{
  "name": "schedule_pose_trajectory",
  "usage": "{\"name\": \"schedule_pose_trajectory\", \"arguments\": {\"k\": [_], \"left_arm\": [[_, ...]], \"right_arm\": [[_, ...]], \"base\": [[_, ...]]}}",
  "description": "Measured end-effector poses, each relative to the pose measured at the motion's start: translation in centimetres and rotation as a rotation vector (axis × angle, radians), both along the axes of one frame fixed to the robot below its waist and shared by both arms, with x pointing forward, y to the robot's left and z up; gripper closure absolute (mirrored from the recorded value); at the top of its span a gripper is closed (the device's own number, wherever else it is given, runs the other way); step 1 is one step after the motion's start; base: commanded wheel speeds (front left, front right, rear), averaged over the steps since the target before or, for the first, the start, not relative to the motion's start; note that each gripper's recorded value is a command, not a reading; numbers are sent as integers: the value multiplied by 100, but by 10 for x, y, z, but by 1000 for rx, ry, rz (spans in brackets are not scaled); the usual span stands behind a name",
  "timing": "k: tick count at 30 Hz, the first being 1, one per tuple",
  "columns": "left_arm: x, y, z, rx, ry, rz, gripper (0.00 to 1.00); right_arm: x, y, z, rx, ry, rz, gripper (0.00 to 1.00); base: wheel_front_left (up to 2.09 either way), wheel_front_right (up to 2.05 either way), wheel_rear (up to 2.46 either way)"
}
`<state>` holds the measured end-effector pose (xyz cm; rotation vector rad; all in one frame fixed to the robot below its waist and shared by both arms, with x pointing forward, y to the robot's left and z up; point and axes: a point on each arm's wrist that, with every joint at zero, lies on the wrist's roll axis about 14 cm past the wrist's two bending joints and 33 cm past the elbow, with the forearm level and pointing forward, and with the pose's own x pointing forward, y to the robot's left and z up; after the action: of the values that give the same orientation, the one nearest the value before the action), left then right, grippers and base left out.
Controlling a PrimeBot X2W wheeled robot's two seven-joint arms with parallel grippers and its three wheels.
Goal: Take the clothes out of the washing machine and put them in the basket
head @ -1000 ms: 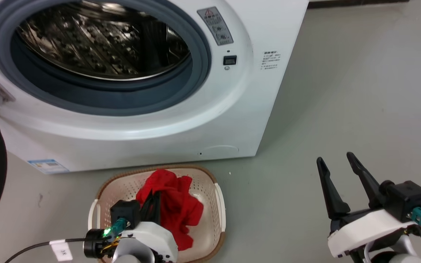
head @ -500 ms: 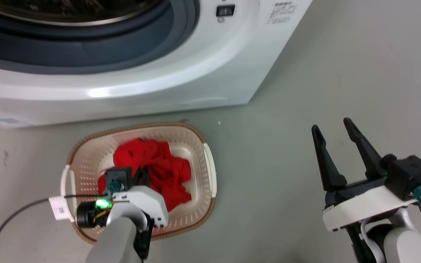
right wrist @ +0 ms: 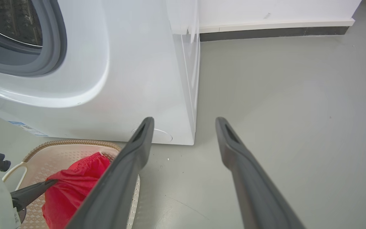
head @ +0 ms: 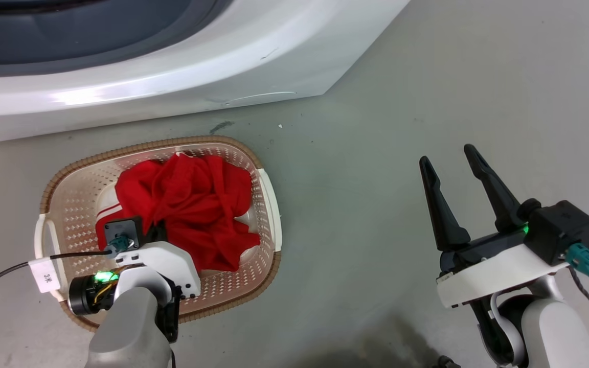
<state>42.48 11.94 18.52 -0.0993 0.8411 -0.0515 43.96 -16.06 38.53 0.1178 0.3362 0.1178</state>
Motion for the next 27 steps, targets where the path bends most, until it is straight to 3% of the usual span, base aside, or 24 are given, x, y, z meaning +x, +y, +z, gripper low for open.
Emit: {"name": "schedule_pose_trajectory", "arguments": {"k": [3, 4, 5, 6, 7, 16, 27], "left_arm": [[-2, 0, -2, 3, 11, -7, 100], [-2, -1, 0, 0, 8, -11, 82], [0, 0, 2, 0, 2, -6, 55], [1, 0, 5, 2, -7, -8, 12], [2, 0, 10, 6, -19, -20, 0], [-11, 9, 61, 9, -119, -6, 0], [1, 21, 169, 1, -432, 29, 0]], "right_arm": [[-2, -1, -2, -1, 7, -4, 0], [-2, -2, -1, -1, 2, -5, 0], [-2, -2, 0, -1, -1, -6, 0], [-2, -2, 1, 0, -3, -7, 0], [-3, -2, 4, 0, -10, -7, 0], [-18, -9, 41, -15, -83, -29, 0], [-48, -10, 95, -25, -188, -31, 0]], "base": [[0, 0, 0], [0, 0, 0], [0, 0, 0], [0, 0, 0], [0, 0, 0], [0, 0, 0], [0, 0, 0]]}}
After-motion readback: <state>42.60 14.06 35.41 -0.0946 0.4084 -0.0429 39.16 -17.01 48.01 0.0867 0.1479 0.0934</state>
